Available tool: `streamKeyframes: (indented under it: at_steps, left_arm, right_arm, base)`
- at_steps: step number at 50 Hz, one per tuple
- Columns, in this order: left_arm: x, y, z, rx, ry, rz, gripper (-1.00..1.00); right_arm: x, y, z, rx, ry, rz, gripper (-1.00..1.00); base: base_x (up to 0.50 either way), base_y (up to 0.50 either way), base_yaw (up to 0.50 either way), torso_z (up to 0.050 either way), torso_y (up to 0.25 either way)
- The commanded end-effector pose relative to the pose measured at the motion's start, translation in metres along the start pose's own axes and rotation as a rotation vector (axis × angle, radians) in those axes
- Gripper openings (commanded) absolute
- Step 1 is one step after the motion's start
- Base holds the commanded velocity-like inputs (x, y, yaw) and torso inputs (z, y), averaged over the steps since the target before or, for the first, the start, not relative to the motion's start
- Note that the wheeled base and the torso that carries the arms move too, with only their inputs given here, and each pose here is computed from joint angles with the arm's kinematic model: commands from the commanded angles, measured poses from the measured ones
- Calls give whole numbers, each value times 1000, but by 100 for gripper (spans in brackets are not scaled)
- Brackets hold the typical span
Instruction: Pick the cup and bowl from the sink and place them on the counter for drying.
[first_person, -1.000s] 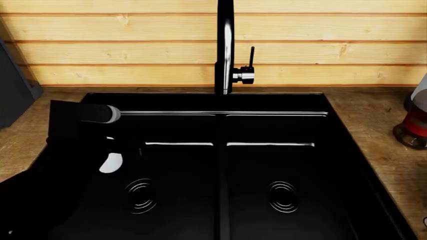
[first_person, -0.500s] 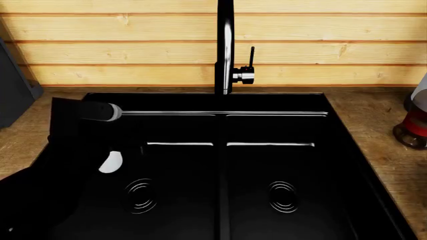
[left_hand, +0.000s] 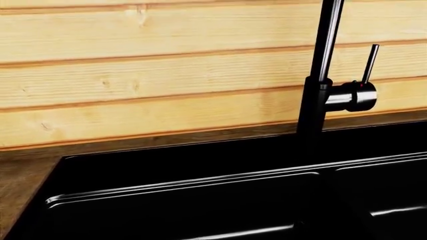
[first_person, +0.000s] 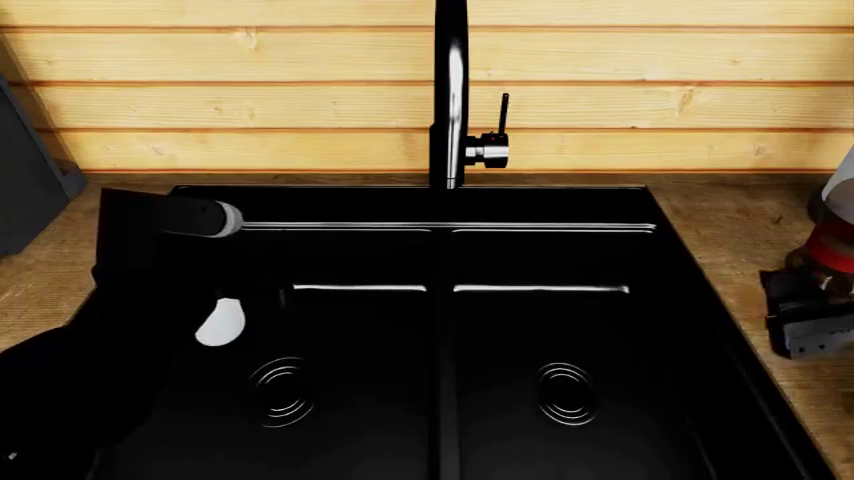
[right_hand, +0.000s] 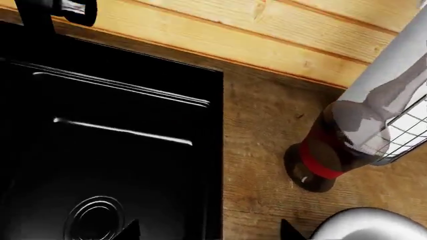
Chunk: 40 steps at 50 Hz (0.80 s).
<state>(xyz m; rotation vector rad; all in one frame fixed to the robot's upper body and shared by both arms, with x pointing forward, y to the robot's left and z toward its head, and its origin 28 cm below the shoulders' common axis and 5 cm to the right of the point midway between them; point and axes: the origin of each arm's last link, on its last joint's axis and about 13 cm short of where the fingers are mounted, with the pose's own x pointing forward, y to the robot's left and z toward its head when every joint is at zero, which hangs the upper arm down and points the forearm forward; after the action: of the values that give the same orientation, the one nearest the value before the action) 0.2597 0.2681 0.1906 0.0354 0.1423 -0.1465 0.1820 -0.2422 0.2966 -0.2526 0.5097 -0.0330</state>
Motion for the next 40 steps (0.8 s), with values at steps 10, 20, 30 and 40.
streamKeyframes:
  at_steps: [10,20,30,40]
  left_arm:
    - [8,8,5,21,56,125,100]
    - [23,25,4,15,122,247,100]
    - [40,32,-11,-44,211,333,100]
    - [58,29,-24,-73,262,363,100]
  right_arm:
    - [19,57,33,181,-380,238,100]
    - [32,70,34,198,-473,243,100]
    - [31,75,42,200,-499,251,100]
    - [31,80,45,158,-507,270,100]
  base:
    - [0,0,0,0,0]
    - [0,0,0,0,0]
    - [0,0,0,0,0]
    - [0,0,0,0,0]
